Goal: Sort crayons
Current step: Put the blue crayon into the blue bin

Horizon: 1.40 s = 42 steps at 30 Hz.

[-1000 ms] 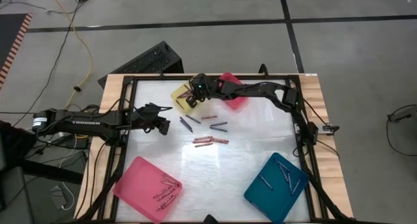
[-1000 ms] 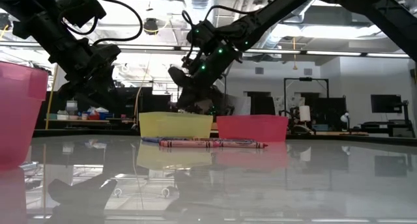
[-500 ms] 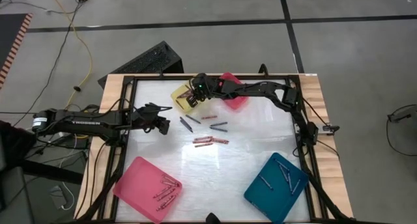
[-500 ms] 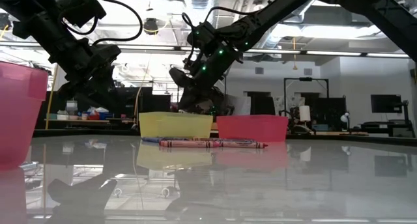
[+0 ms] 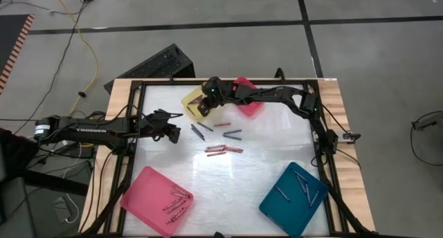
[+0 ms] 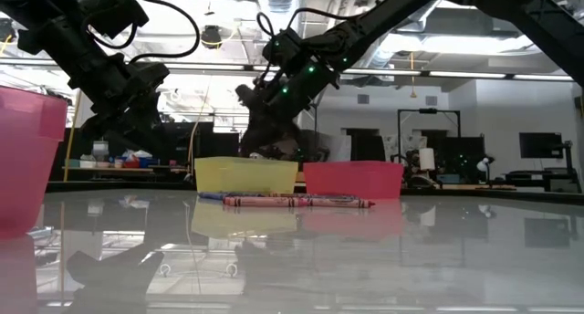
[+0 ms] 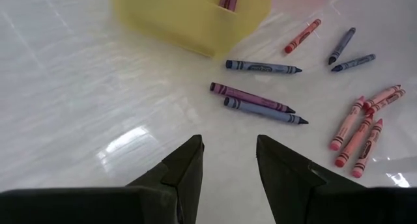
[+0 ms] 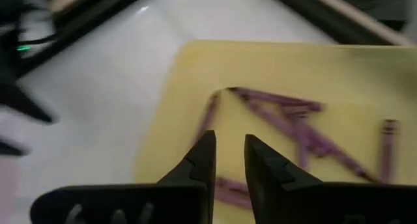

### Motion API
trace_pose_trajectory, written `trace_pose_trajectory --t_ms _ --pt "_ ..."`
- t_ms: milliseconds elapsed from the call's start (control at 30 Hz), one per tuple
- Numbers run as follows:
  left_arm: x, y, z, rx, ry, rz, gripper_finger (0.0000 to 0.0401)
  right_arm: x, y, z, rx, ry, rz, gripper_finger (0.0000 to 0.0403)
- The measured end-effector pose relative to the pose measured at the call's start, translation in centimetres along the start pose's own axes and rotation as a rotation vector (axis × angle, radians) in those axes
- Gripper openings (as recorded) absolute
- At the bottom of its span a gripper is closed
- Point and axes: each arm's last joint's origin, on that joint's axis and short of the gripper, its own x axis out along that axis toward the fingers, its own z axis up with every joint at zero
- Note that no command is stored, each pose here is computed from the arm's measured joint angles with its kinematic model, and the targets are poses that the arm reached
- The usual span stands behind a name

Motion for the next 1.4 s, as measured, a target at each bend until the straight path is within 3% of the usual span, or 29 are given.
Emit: trace_pose_trajectory --t_ms 433,667,800,967,1267,1400 --pt "0.0 0.0 -0.1 0.039 0.02 -0.015 0.0133 0.0 7.2 -3.0 -0.102 0.074 0.163 0.0077" --pt "0.0 0.1 -0.3 0.063 0.055 -0.016 0.0133 -0.5 10.1 -6.2 -0.253 0.152 -0.047 0.0077" --pt "0.0 0.2 -0.3 0.065 0.039 0.005 0.0133 -0.8 9.8 -7.1 -0.289 0.214 -0.158 0.0077" --pt "0.0 0.3 -0.2 0.065 0.005 0.042 0.0133 -0.7 8.7 -6.8 -0.34 0.248 -0.17 0.0077" --pt "0.0 0.2 0.0 0.056 -0.011 0.034 0.0133 -0.4 5.8 -5.3 -0.381 0.301 0.006 0.0077" --pt "0.0 0.2 0.0 0.041 -0.011 0.034 0.0133 0.0 5.4 -5.4 -0.384 0.305 0.021 0.0077"
